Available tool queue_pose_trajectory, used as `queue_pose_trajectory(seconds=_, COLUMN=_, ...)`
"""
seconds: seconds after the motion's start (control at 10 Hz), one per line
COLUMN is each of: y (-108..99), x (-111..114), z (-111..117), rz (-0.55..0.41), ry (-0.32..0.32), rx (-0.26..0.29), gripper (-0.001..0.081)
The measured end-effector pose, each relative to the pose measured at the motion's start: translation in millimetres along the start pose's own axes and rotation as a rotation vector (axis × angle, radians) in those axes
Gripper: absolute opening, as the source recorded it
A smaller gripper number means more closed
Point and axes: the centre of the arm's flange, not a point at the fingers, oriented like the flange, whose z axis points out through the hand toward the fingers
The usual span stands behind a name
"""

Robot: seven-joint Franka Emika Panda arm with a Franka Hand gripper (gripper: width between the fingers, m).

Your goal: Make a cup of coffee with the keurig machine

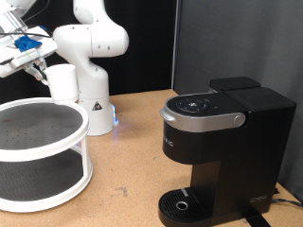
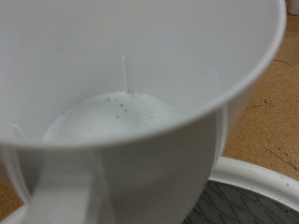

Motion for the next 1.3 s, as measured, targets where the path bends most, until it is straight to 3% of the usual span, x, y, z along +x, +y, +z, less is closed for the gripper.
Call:
queue_pose_trajectory(seconds=0.3, y=-3.1, x=3.5, z=7.3, rz=0.043, ry=0.004, rx=0.007, gripper=0.0067)
queue_pose_trajectory(seconds=0.5, y=-19.3, x=18.0, z=24.6, rz=0.065, ry=-0.019, rx=0.035, gripper=0.0067)
queue_pose_trajectory(seconds=0.7, y=-34.0, x=36.6, z=40.9, rz=0.060, ry=-0.023, rx=0.006, gripper=0.0067)
queue_pose_trajectory(seconds=0.9, y=-47.1, x=56.0, z=58.3, rz=0.038, ry=0.014, rx=-0.038, gripper=0.0067)
queue_pose_trajectory(seconds=1.3, y=-72.0, x=89.5, z=97.1, rz=0.029, ry=0.058, rx=-0.039, gripper=0.0067)
